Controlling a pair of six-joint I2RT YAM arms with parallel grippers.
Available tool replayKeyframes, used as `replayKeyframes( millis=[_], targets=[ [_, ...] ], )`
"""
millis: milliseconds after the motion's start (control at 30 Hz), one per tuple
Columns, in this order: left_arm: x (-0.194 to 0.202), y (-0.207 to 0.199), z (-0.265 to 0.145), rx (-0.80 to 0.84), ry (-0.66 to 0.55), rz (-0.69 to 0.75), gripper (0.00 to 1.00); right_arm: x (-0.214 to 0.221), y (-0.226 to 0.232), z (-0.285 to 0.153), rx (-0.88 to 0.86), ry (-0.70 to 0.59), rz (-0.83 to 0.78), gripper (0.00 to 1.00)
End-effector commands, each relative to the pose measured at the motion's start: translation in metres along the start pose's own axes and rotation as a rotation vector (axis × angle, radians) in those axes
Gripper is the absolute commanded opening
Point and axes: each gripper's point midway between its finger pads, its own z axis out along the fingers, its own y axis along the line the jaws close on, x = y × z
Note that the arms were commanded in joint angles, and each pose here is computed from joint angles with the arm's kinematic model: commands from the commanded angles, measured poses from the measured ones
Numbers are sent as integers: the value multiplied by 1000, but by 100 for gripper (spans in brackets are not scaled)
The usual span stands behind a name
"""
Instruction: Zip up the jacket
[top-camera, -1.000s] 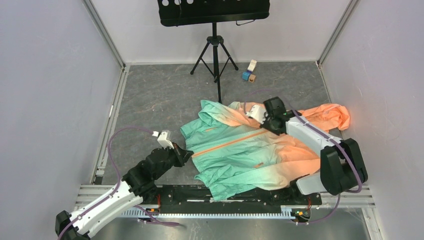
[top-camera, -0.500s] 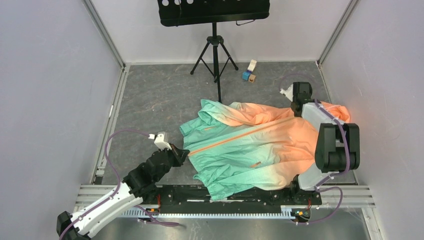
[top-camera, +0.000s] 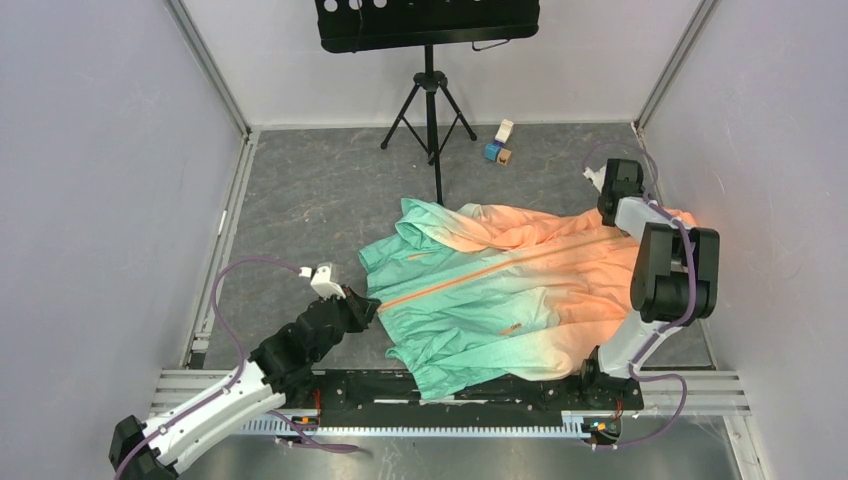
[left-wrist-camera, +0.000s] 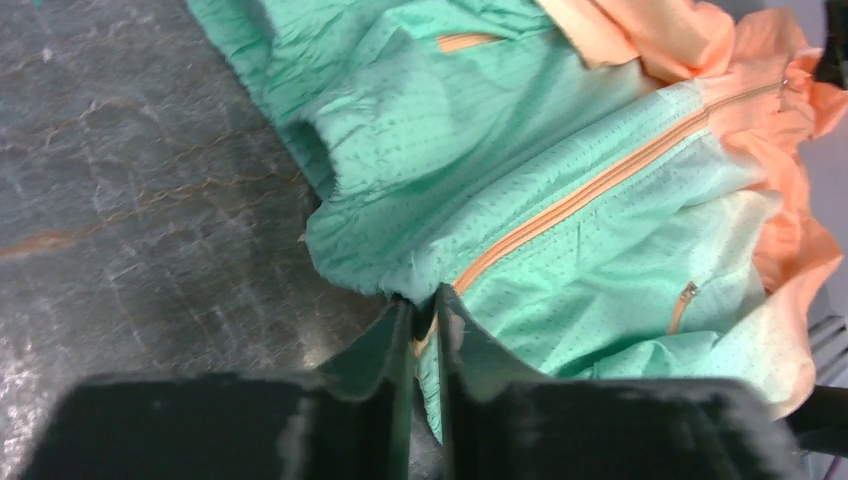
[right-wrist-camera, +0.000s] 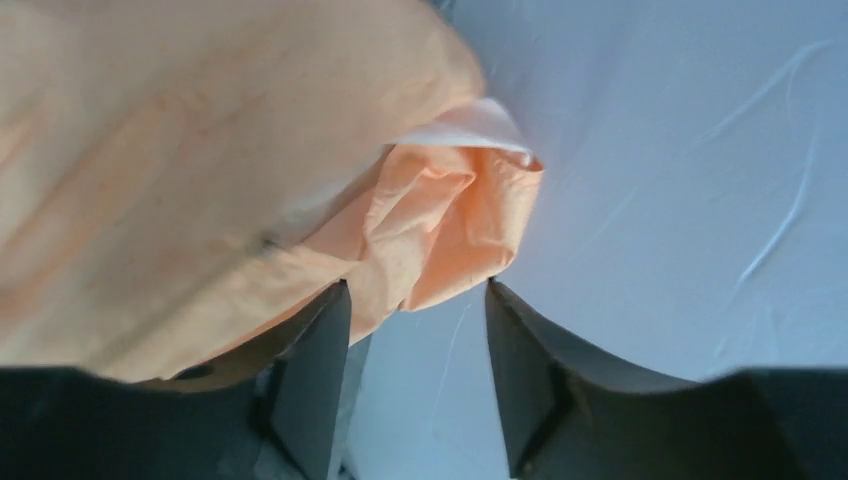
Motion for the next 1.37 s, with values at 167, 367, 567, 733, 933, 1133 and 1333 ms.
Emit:
replayKeyframes(
  millis=[167, 367, 567, 733, 933, 1133, 1333],
  targets=[
    [-23, 6, 0, -121, -50, -55, 76, -73, -2, -124, -137, -537, 696, 98],
    [-45, -6, -15, -145, -54, -62, 99, -107, 32, -230, -536, -928, 906, 98],
    [-115, -53, -44, -40, -182, 34, 100, -105, -4, -315, -631, -1205, 835, 98],
    [-204, -127, -89, 136, -342, 210, 100, -92, -71, -376, -529, -1397, 902, 98],
    [-299, -199, -154, 253, -497, 420, 100, -59, -124, -447, -442, -1654, 956, 98],
    [-359, -241, -209, 364, -696, 480, 100, -3, -163, -491, -243, -1815, 1025, 98],
    [-377, -254, -233, 424, -791, 471, 100, 25, -167, -497, -152, -1847, 1060, 98]
  ],
)
